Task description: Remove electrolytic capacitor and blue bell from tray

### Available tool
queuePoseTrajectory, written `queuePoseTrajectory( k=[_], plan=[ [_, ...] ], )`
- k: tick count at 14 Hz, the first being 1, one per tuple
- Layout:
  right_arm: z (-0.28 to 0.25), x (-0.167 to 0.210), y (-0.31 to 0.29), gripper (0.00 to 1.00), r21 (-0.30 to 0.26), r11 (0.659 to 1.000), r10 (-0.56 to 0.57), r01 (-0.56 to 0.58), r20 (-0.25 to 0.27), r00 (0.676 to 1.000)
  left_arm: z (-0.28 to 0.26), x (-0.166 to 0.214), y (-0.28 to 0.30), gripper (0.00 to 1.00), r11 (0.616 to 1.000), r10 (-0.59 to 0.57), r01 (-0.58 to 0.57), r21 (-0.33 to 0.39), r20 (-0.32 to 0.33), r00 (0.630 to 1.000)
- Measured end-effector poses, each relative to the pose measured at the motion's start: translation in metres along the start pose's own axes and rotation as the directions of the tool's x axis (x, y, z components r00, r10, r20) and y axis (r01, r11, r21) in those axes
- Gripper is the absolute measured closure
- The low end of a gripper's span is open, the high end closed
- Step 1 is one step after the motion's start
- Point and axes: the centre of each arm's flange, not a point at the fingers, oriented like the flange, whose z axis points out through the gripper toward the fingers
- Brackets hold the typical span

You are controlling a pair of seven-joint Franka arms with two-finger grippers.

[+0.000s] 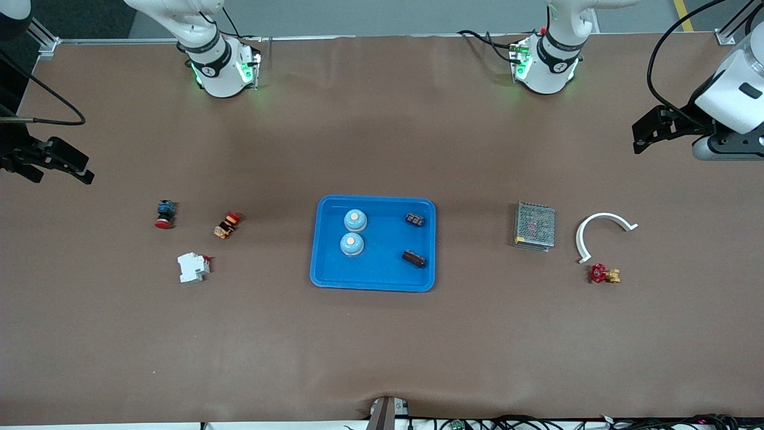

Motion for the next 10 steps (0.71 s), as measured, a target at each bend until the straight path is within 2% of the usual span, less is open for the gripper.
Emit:
queuePoseTrajectory(
  k=[10],
  plan=[
    [-0.0059, -0.0022, -0.0022, 0.0, 0.0, 1.0, -0.004, 0.004, 0.015, 1.0, 0.0009, 0.0005, -0.0026, 0.0, 1.0, -0.005, 0.005, 0.0, 0.002, 1.0]
  ],
)
